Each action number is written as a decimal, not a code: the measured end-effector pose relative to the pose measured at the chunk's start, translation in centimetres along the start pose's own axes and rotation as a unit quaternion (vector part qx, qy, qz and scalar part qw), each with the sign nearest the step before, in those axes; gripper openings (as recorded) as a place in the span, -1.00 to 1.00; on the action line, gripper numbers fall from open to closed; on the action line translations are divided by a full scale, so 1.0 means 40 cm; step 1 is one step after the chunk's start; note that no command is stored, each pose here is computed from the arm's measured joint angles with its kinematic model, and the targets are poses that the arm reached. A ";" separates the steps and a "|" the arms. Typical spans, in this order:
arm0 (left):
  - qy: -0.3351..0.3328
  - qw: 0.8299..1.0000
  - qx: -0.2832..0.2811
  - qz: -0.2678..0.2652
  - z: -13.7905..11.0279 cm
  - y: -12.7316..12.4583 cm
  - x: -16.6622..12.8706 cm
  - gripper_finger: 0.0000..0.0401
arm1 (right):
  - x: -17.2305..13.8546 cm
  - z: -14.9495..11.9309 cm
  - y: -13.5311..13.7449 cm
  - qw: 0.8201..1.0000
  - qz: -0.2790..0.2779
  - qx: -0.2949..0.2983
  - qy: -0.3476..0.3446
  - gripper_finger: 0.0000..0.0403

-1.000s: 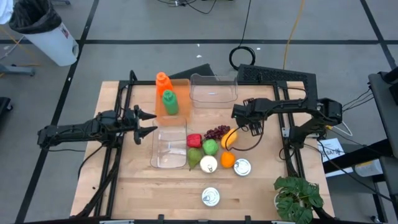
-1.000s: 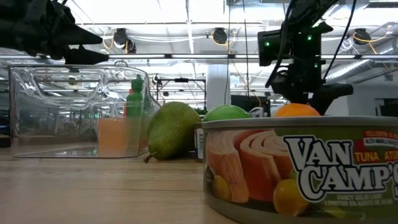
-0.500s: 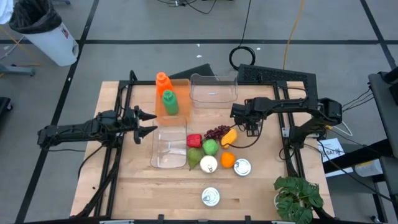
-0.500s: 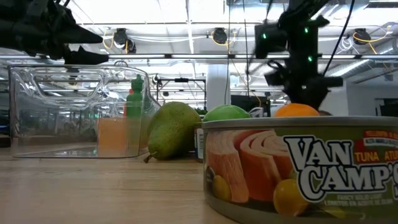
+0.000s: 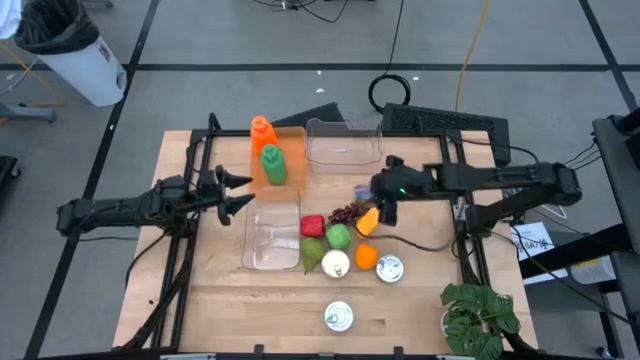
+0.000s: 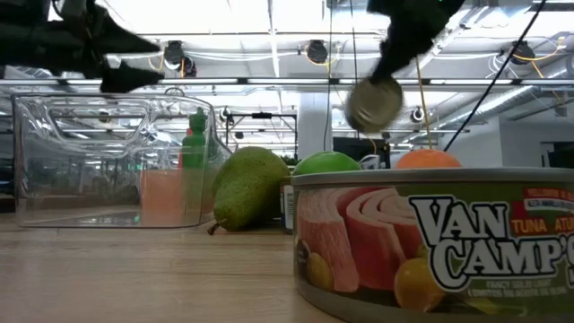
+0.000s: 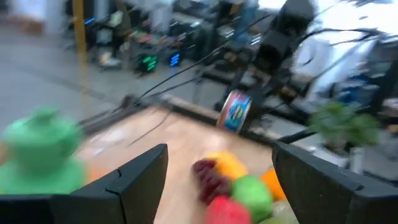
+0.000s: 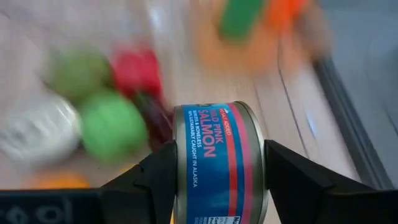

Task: Pick & Place Food Item
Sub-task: Put the blue and pink tuna can into the bottom transparent bin

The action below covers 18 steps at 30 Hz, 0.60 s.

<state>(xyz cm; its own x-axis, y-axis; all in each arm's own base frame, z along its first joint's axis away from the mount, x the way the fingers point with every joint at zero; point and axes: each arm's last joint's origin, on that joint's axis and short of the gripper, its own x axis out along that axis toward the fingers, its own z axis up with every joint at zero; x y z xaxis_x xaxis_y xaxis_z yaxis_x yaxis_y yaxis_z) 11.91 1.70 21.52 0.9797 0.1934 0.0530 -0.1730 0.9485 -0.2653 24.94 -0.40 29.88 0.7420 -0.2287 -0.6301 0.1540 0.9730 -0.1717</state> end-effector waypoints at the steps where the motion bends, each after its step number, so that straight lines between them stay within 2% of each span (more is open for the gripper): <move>1: -0.007 1.000 0.004 -0.014 0.003 -0.004 0.009 0.48 | 0.003 -0.002 0.017 0.999 0.006 -0.006 -0.034 -0.03; 4: -0.022 0.999 0.021 -0.038 0.004 -0.015 0.039 0.48 | 0.024 -0.004 0.061 0.990 0.005 -0.029 -0.137 -0.03; 8: -0.028 0.997 0.045 -0.055 -0.010 -0.027 0.082 0.48 | 0.054 -0.007 0.092 0.971 -0.006 -0.039 -0.237 -0.03; 14: 0.022 0.996 0.059 -0.071 -0.027 -0.060 0.163 0.48 | 0.080 -0.005 0.116 0.950 -0.002 -0.037 -0.309 -0.03; 18: 0.050 0.989 0.106 -0.087 -0.027 -0.099 0.237 0.48 | 0.088 0.001 0.126 0.944 0.009 -0.038 -0.328 -0.03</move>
<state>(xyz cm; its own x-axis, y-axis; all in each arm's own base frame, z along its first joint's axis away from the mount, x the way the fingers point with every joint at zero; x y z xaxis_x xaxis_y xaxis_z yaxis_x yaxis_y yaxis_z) 22.01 -0.47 22.02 0.9998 0.0068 -0.0176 -0.0077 0.9986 -0.0519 28.35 3.71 26.80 0.9922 -0.1197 -0.0343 0.1084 0.9658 -0.2357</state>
